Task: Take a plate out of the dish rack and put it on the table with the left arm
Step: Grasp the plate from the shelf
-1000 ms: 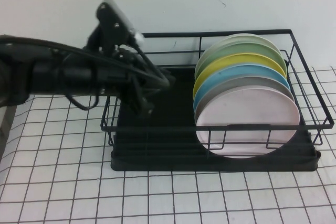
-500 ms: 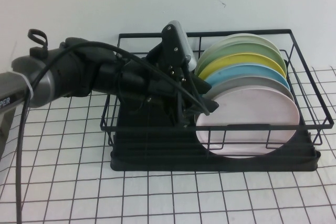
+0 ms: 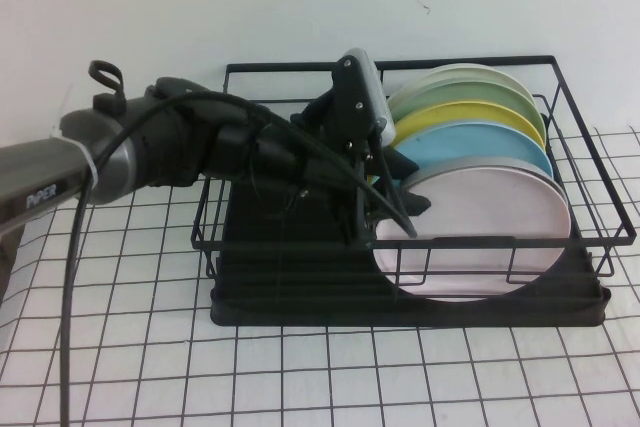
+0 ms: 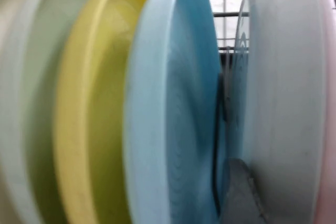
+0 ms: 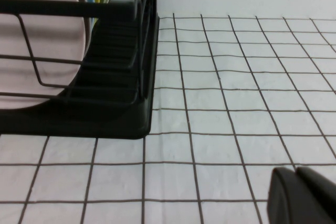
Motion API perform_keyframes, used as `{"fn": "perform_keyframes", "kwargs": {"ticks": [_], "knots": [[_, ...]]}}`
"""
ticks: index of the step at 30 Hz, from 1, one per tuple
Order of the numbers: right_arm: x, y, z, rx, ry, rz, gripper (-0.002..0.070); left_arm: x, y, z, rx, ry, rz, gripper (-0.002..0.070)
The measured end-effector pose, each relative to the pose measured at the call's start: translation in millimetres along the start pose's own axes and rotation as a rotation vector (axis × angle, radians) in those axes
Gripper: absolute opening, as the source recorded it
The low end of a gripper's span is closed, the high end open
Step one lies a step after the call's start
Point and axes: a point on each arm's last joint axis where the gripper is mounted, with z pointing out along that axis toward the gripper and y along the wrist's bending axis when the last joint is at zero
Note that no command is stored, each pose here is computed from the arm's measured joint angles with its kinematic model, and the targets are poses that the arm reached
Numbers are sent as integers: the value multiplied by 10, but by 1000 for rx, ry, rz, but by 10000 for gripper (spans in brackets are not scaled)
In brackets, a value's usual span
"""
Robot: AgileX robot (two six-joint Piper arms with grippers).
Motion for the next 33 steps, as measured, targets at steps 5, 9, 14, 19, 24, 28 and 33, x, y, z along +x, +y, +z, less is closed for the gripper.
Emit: {"fn": "perform_keyframes", "kwargs": {"ticks": [5,9,14,19,24,28,33], "knots": [[0,0,0,0,0,0,-1,-227,2,-200,-88,-10,82,342],[0,0,0,0,0,0,-1,-444,-71,-381,-104,-48,135,342],[0,0,0,0,0,0,-1,-497,-176,-416,-12,-67,131,342],[0,0,0,0,0,0,-1,-414,-170,-361,8,-25,113,342],[0,0,0,0,0,0,-1,-312,-159,-277,34,5,106,342],[0,0,0,0,0,0,-1,-217,-142,-192,50,23,85,342],[0,0,0,0,0,0,-1,-106,-111,-105,57,43,62,342]]}}
